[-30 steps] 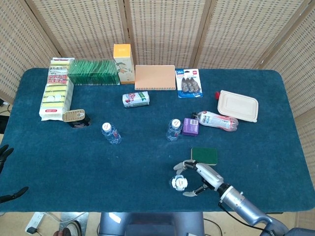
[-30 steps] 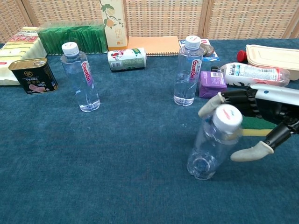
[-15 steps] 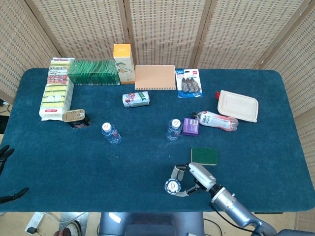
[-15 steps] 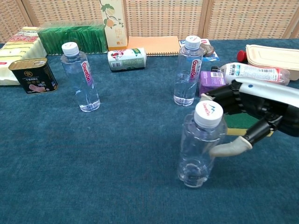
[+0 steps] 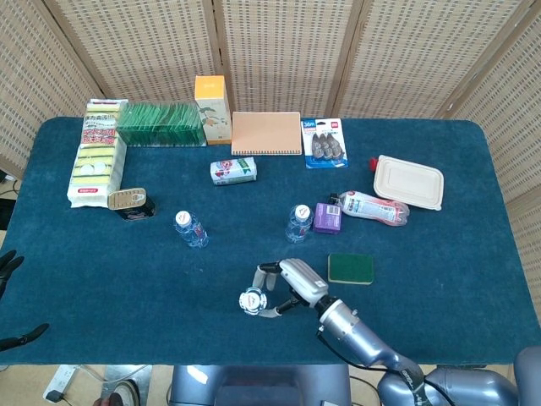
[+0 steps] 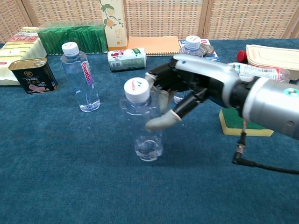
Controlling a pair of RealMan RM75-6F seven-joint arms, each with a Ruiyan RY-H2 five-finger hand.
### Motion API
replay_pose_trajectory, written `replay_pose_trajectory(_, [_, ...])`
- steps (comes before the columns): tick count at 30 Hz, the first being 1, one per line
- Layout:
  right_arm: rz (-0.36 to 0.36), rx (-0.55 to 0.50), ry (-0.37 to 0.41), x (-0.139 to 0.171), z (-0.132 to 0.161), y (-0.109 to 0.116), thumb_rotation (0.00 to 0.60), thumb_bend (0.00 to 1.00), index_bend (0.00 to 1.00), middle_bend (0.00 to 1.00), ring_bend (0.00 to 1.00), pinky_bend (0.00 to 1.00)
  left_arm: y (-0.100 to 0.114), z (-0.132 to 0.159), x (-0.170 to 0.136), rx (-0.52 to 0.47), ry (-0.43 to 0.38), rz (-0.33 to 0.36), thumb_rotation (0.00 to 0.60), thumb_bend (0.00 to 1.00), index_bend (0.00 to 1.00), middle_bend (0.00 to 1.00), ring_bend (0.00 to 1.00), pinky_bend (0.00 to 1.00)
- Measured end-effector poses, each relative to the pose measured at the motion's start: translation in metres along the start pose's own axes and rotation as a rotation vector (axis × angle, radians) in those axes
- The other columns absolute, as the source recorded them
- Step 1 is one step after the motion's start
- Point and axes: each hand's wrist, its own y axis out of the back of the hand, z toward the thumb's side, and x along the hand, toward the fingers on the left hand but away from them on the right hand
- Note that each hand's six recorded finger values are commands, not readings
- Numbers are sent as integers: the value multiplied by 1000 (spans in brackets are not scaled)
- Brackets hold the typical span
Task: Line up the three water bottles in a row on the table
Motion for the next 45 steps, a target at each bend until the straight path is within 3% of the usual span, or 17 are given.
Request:
replay_pose_trajectory(9, [-21, -15, -41, -44, 14, 0, 600, 189, 569, 640, 557, 408, -2, -1, 1, -9, -5, -17, 600, 99, 0, 0, 0, 0])
replay_pose_trajectory(16, [-83, -49, -78, -76, 19, -6, 600, 191, 569, 640, 548, 398, -2, -2, 1, -13, -7, -21, 600, 99, 0, 0, 0, 0])
replay_pose_trajectory(26, [-133, -35, -145, -86, 3, 2, 600, 194, 567, 615, 514, 358, 2, -6, 1, -33, 0, -12, 600, 99, 0, 0, 0, 0])
replay_pose_trajectory(28, [-127, -23, -149, -84, -1, 1, 600, 194, 537, 572, 479, 343, 2, -6, 1, -34, -2, -14, 600, 98, 0, 0, 0, 0])
replay_pose_trajectory(34, [-99, 2, -141, -80, -5, 0, 600, 188, 335, 297, 272, 242, 2, -4, -1, -34, -10, -13, 600, 99, 0, 0, 0, 0])
replay_pose_trajectory(37, [-103, 34, -119, -78, -3, 4, 600, 180, 271, 210, 208, 208, 2, -3, -2, -34, -12, -15, 600, 98, 0, 0, 0, 0])
replay_pose_trajectory(45, [-126, 79, -81, -67, 1, 13, 600, 173, 199, 137, 159, 158, 2, -3, -3, -37, -14, -15, 600, 98, 0, 0, 0, 0])
